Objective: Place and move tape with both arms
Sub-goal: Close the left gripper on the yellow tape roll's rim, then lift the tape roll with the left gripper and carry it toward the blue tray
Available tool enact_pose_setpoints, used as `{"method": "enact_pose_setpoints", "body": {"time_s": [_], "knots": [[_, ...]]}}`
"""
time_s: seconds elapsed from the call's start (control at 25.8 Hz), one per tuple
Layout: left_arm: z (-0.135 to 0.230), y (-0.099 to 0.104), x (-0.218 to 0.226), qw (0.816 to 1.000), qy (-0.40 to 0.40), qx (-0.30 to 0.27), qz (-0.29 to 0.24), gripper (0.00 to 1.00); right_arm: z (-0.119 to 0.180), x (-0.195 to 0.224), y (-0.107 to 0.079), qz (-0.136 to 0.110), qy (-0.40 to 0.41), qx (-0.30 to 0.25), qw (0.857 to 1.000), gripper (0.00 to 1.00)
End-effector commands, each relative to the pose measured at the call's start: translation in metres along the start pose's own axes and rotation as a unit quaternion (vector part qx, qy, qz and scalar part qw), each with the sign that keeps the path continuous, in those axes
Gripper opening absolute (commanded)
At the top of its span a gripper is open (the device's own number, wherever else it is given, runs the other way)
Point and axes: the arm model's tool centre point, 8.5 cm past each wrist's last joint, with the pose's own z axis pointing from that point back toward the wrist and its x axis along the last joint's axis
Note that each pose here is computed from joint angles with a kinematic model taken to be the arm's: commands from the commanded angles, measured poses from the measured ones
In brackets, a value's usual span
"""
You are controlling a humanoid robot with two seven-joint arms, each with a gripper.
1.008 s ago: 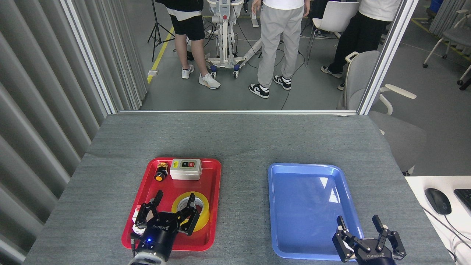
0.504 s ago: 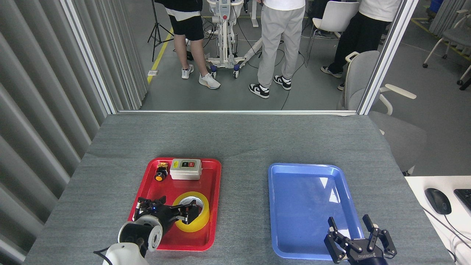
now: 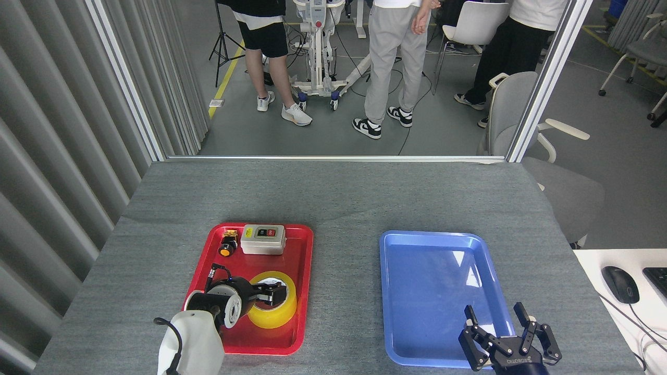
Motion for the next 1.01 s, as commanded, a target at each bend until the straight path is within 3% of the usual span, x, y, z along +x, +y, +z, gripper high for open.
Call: {"method": "enact_pose_setpoints", "body": {"time_s": [0.0,0.43,0.78,0.97], "knots": [[-0.006,-0.005,-0.009,1.000,0.007,-0.016,-0.001,1.00,-0.001,-0.001,-0.002,0.000,0.003,-0.003,1.000,1.00],[-0.012,-0.014,-0.022,1.000,0.013,-0.027,-0.001,1.00,0.005,-0.017,0.002,-0.002,0.078,0.000,0.997,1.00],[-0.010,-0.012,-0.025,0.999,0.007,-0.029,-0.016,0.99,0.002,-0.018,-0.001,0.004,0.081,-0.004,0.997,1.00],[-0.008,-0.008,-0.019,0.999,-0.019,-0.023,-0.041,0.88,0.001,-0.020,-0.003,0.010,0.078,-0.005,0.997,1.00]]}}
